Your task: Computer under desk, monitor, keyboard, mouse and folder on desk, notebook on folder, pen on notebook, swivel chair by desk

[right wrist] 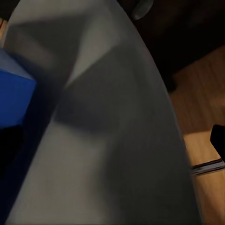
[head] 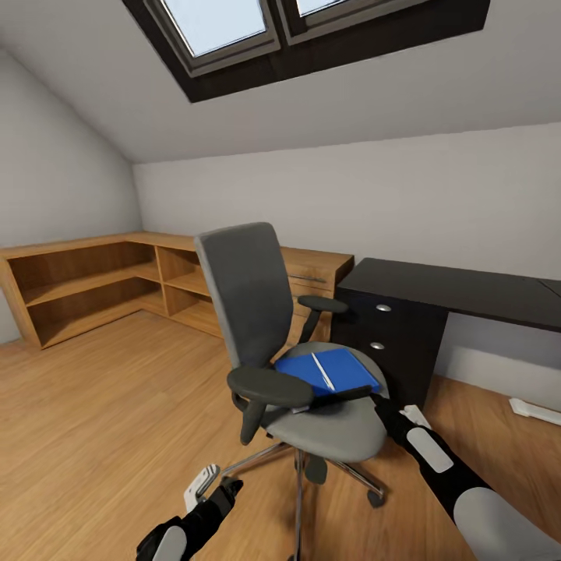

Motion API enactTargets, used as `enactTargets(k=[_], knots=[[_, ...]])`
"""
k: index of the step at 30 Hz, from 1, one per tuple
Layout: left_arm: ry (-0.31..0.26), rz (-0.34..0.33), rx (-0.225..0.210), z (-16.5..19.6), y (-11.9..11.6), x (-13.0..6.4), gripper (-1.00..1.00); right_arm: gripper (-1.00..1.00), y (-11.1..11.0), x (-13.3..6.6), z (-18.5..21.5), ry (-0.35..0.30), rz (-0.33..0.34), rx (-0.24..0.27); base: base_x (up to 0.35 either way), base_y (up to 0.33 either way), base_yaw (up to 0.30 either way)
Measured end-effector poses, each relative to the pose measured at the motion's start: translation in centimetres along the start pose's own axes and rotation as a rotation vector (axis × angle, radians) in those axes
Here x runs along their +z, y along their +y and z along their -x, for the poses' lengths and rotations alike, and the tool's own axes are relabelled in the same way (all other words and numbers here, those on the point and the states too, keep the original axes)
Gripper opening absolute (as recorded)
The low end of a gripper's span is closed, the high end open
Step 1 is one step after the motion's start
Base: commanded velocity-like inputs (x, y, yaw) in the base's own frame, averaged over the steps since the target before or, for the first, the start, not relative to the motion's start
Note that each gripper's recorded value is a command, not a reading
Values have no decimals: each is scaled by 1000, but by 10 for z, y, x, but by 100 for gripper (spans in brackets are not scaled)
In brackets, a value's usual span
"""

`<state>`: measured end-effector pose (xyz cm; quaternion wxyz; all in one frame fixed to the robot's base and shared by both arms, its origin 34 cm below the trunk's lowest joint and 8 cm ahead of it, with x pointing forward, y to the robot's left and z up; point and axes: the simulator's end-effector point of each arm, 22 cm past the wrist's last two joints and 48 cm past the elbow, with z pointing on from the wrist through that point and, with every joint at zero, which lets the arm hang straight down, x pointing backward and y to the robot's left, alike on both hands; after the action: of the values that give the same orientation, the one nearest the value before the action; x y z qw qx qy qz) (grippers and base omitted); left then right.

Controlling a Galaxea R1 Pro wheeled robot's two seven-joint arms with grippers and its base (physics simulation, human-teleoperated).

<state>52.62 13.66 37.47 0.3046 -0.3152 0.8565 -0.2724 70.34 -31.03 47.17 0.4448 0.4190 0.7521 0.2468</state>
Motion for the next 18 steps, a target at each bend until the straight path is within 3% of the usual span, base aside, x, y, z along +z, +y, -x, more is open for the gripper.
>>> enactTargets(k=[3,8,18], knots=[[31,8,13,-2,-7,14,100,100,-2,0,3,-4,-1,11,0,0,9],[38,-2,23,4,-16,22,100,100,-4,-1,7,-8,-4,21,0,0,3],[36,-9,23,8,-19,25,100,100,-14,-2,21,-32,-25,44,50,0,0]])
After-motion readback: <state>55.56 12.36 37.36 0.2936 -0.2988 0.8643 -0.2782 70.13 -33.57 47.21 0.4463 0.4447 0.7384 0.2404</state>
